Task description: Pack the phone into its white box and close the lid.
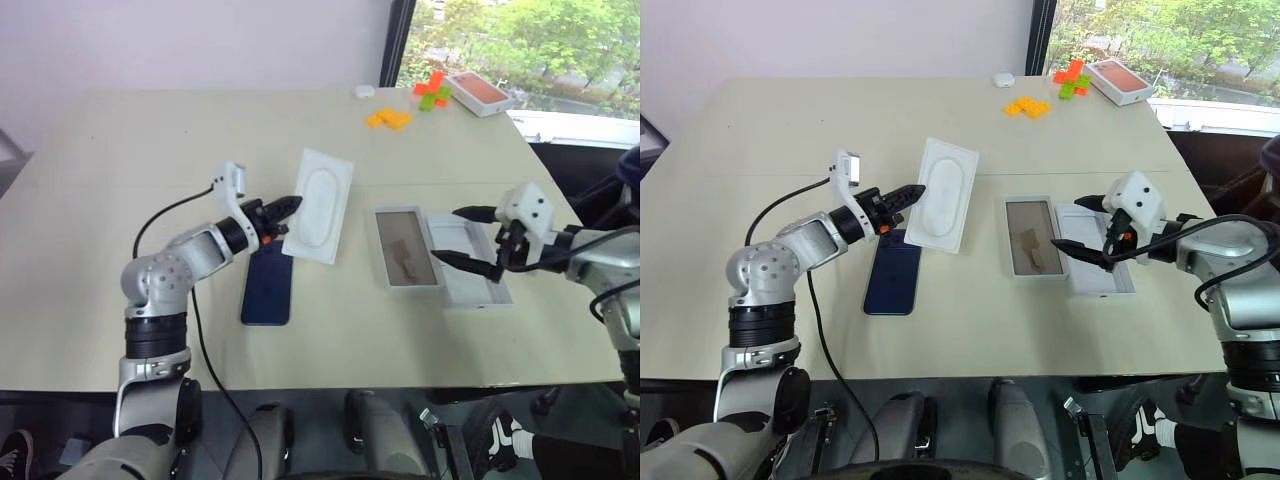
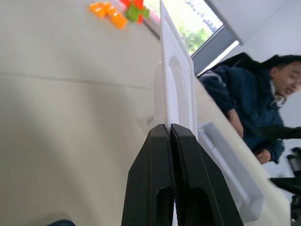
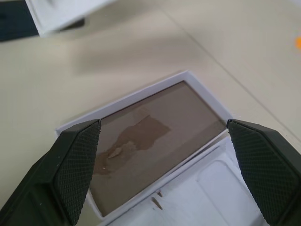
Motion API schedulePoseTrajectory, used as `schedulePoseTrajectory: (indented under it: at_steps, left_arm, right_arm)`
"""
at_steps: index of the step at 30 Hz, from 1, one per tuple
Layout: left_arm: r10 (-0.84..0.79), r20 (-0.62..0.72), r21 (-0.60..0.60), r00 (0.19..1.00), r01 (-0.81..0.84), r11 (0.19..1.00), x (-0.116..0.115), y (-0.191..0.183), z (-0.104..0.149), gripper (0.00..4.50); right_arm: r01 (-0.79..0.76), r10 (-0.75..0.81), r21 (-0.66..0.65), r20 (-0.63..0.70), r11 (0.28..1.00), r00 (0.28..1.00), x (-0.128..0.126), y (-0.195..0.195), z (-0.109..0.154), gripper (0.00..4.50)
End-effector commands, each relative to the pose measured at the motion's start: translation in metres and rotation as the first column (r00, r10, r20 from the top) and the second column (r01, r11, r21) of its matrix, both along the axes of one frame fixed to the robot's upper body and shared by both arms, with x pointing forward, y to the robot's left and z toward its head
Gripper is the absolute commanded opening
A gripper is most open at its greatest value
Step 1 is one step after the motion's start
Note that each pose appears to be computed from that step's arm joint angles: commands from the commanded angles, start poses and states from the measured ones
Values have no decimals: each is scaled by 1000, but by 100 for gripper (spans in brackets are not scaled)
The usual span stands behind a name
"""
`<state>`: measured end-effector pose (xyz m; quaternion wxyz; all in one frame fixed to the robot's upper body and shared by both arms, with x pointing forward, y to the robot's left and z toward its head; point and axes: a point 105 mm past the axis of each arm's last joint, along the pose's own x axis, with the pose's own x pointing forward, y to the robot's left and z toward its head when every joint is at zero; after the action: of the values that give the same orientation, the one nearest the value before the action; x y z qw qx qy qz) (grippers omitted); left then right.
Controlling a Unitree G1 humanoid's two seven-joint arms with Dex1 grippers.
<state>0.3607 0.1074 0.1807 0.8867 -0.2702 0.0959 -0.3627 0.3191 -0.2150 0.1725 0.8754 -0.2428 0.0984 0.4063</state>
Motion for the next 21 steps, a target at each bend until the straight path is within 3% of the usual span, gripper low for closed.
schedulePoseTrajectory:
  at_steps: [1, 4, 7, 14, 21]
  left_arm:
    - [26, 44, -50, 999, -24, 998, -3, 15, 15, 2]
    - [49, 27, -92, 998, -46, 995, -3, 25, 18, 2]
    - [67, 37, -81, 997, -64, 995, -1, 29, 20, 0]
    - [91, 43, -119, 995, -85, 989, 1, 32, 28, 0]
    - [102, 37, -123, 994, -97, 988, -1, 33, 28, 0]
  right_arm:
    - [-25, 28, -71, 42, 997, 999, 4, 20, 0, 450]
    - [-22, 28, -84, 66, 996, 997, 14, 42, -7, 450]
    - [3, 9, -135, 92, 991, 996, 26, 47, -16, 365]
    - [14, 19, -240, 136, 971, 991, 39, 43, -23, 5]
    - [-66, 98, -322, 84, 944, 992, 33, 52, -46, 5]
